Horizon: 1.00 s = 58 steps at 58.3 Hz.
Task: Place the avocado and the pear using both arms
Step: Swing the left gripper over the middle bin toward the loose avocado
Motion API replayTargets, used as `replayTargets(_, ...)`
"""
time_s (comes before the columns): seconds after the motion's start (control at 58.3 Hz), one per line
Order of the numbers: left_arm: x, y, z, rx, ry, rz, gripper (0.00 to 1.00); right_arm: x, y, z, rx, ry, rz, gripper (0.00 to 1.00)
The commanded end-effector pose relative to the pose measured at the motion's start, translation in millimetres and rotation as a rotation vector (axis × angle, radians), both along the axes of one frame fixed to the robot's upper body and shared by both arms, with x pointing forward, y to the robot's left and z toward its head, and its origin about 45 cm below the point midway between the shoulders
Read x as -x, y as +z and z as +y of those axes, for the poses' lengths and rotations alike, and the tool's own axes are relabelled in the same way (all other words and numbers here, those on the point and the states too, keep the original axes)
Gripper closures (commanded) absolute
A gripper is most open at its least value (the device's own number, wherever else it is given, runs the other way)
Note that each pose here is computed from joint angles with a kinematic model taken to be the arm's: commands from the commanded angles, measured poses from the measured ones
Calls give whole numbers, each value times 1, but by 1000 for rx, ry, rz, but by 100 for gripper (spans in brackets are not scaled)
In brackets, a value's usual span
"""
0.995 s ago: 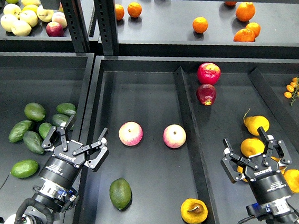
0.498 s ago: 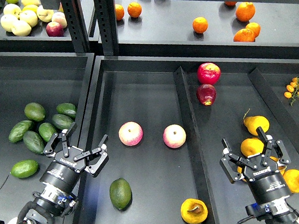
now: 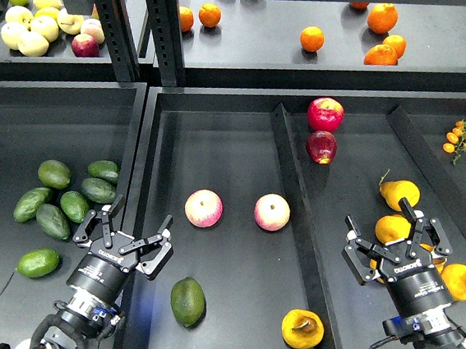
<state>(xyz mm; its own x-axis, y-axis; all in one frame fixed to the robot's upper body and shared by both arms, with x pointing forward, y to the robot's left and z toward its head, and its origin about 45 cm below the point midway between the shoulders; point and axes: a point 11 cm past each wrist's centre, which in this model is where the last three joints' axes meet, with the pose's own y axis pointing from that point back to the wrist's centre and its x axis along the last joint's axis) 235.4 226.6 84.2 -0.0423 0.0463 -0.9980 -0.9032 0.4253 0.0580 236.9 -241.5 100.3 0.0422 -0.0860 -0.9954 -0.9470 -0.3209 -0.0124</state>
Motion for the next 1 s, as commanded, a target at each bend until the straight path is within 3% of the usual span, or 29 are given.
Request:
replayTargets(0.0, -7, 5, 0, -90, -93, -33, 0, -5, 2, 1, 1, 3, -5, 1)
replayTargets(0.549, -24, 21, -10, -453, -550, -133, 1, -17, 10, -2, 5, -4, -24, 1)
replayTargets(0.978, -91, 82, 3, -1032, -983, -334, 1, -55, 16, -5, 36, -20, 59, 1)
